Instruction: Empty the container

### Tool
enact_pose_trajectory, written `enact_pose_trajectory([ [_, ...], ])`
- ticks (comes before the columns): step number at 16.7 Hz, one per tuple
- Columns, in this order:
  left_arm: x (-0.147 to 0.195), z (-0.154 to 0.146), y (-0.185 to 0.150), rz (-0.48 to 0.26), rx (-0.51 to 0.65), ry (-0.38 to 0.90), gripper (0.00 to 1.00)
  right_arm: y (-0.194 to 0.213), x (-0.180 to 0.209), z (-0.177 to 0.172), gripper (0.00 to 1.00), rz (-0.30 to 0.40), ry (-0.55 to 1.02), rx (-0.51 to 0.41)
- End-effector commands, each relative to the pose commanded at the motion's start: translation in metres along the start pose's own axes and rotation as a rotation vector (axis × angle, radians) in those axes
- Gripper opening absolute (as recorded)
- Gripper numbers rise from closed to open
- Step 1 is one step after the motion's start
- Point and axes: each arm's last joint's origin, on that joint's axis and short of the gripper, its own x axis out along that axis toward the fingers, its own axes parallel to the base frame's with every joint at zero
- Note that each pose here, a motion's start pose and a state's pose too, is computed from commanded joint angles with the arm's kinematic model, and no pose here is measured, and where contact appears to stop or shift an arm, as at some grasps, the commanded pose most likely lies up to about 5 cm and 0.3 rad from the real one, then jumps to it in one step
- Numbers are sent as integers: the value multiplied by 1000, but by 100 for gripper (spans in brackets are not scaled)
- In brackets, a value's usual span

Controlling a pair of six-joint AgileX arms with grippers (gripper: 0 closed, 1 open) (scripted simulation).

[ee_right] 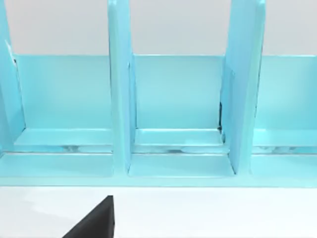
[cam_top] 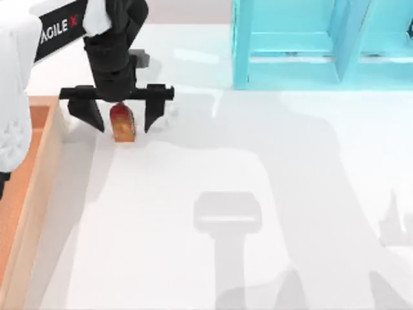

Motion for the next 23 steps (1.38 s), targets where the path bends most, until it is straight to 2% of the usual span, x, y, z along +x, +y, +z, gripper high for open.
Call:
enact_pose_trajectory([
  [10, -3, 1, 0, 0, -1, 2, 100, 0, 0, 0, 100, 0, 0, 0],
  [20, -73, 1, 0, 1, -1, 2, 100, 0, 0, 0, 100, 0, 0, 0],
  [23, -80, 0, 1, 0, -1, 0, 100, 0, 0, 0, 100, 0, 0, 0],
])
